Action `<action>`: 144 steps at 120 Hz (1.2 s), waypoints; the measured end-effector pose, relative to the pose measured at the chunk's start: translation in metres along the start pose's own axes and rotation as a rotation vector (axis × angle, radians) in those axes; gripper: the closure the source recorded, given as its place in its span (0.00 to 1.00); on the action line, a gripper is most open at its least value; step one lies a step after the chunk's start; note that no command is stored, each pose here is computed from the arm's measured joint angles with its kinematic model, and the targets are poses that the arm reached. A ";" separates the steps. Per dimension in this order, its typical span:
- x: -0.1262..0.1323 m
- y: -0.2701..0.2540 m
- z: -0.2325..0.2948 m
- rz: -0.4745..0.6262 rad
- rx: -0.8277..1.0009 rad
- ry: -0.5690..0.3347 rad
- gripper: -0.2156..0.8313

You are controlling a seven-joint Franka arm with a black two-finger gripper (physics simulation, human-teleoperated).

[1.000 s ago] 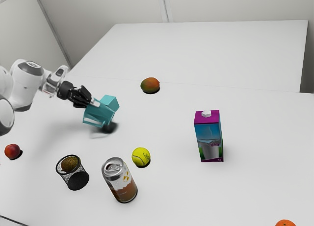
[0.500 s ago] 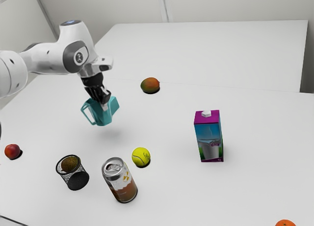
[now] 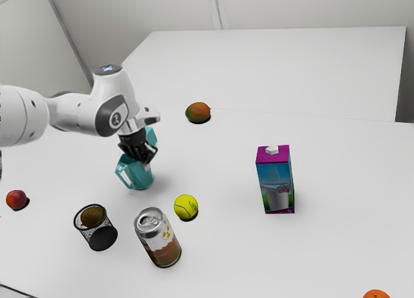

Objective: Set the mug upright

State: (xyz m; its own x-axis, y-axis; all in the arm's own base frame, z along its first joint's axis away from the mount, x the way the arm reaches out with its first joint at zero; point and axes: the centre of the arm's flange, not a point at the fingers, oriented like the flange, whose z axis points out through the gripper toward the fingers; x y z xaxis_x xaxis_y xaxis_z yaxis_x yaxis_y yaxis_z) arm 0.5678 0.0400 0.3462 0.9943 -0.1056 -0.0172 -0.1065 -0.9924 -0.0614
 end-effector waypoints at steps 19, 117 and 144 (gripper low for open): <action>0.002 0.001 0.008 -0.051 -0.006 0.009 0.77; 0.049 -0.011 -0.253 -0.135 -0.039 0.108 0.22; 0.042 -0.011 -0.249 -0.128 -0.063 0.047 0.21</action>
State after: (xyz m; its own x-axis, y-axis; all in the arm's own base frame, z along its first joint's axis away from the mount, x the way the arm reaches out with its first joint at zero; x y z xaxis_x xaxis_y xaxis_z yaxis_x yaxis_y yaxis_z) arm 0.6133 0.0312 0.5943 0.9992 0.0212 0.0339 0.0211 -0.9998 0.0031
